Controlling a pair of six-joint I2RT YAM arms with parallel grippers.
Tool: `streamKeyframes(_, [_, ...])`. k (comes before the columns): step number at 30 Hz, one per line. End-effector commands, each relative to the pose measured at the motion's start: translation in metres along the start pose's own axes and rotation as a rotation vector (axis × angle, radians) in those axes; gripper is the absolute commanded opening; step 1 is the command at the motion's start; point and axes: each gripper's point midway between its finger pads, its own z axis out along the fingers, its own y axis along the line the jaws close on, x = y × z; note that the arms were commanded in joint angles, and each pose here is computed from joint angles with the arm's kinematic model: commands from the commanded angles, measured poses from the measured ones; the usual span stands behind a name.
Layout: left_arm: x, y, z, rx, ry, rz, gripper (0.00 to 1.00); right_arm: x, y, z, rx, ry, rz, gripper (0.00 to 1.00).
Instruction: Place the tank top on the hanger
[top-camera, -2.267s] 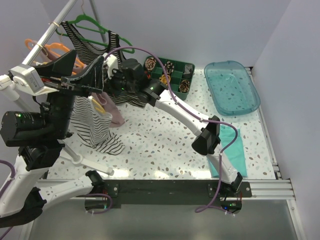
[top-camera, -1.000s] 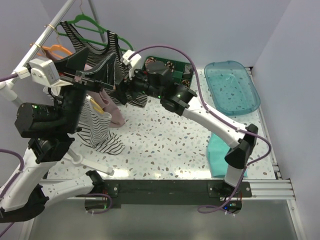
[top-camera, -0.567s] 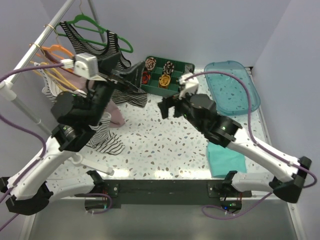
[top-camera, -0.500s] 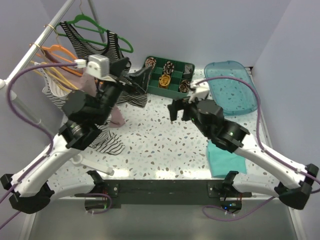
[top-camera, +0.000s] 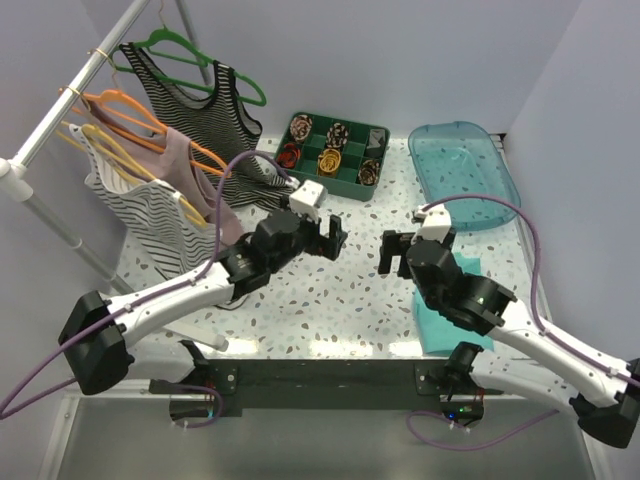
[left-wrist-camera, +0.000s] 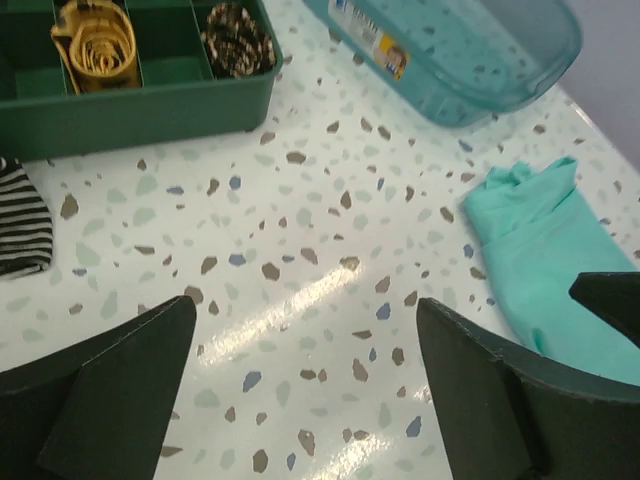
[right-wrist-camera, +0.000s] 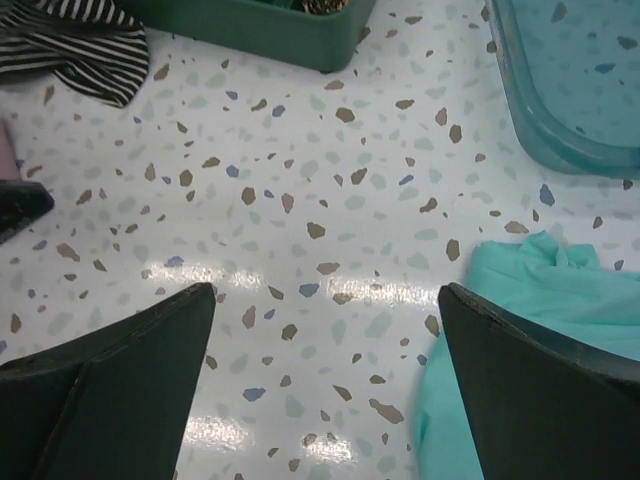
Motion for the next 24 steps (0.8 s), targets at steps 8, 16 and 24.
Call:
streamKeyframes(8, [0.096,0.016,-0.012,-0.124,0.124,-0.063,1.00,0.037,0.007,0.050,-0.119,0.137,0.138,0.99])
streamKeyframes(16, [0.095,0.024,-0.017,-0.180,0.124,-0.111,1.00,0.041,0.018,0.060,-0.163,0.150,0.132,0.99])
streamKeyframes(24, [0.087,0.016,-0.017,-0.133,0.101,-0.118,1.00,0.036,0.015,0.059,-0.157,0.128,0.120,0.99])
